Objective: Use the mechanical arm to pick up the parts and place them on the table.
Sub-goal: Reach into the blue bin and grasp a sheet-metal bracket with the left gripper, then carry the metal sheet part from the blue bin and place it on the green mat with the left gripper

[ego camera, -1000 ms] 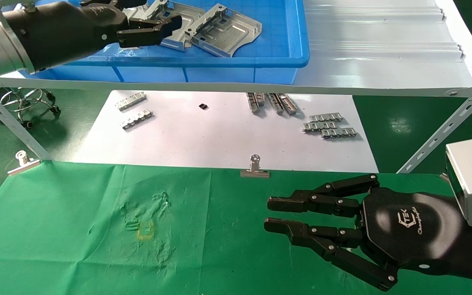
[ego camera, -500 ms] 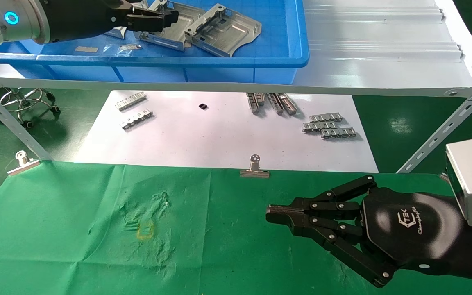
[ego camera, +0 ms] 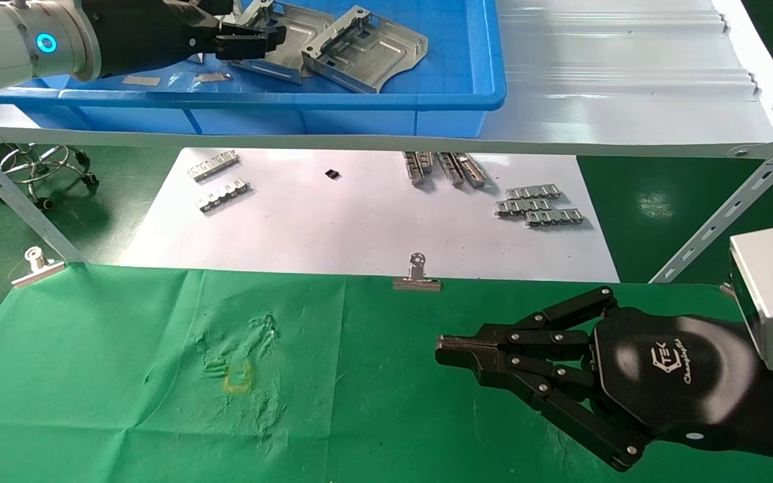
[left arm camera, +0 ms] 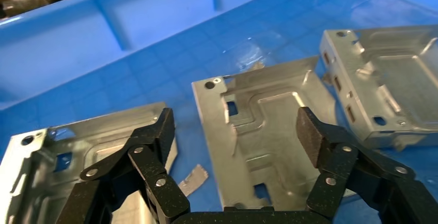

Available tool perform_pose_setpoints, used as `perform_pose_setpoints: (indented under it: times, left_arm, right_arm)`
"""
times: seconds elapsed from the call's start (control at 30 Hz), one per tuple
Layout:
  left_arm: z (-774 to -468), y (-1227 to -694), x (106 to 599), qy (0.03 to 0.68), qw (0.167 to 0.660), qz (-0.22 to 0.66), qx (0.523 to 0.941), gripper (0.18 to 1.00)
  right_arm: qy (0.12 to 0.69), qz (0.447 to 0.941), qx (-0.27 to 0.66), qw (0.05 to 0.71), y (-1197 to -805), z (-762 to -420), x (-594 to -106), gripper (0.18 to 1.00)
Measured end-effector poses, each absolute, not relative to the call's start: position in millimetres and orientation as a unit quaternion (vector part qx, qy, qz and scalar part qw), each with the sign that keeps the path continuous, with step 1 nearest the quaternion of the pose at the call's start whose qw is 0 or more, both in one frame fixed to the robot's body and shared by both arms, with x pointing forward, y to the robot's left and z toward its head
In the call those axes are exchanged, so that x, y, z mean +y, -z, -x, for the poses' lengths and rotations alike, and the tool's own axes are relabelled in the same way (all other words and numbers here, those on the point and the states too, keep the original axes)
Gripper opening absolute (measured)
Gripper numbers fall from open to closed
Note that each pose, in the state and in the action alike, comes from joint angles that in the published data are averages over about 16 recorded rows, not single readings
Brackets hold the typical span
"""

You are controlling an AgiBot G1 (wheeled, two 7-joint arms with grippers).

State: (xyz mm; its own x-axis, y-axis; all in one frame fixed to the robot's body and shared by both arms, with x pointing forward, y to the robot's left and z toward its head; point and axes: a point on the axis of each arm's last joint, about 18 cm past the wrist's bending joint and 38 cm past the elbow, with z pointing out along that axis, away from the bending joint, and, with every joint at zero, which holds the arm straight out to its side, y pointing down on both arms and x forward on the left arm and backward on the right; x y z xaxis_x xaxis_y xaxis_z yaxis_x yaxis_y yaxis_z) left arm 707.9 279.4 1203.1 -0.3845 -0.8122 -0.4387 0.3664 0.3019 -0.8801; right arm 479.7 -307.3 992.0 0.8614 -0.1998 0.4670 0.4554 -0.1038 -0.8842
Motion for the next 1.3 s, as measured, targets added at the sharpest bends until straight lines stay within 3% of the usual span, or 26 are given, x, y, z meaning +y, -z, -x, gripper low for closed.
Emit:
perform_pose_setpoints:
  times: [0.27, 0.8, 1.0, 1.3]
  left_arm:
    - [-712, -1199, 283, 0.552, 0.532, 0.188, 0.614, 0.792]
    - [-715, -1200, 288, 0.544, 0.544, 0.193, 0.609, 0.408]
    - [-710, -1211, 291, 0.546, 0.555, 0.185, 0.599, 0.319]
    - [-689, -1235, 303, 0.569, 0.567, 0.148, 0.577, 0.273]
  right_arm:
    - [0.247, 0.701, -0.091, 0.663, -992, -480, -307, 0.192]
    - [0.247, 0.701, -0.091, 0.663, -992, -480, -307, 0.192]
    - [0.247, 0.701, -0.091, 0.663, -992, -480, -307, 0.192]
    - [0.247, 0.701, -0.091, 0.663, -992, -480, -307, 0.192]
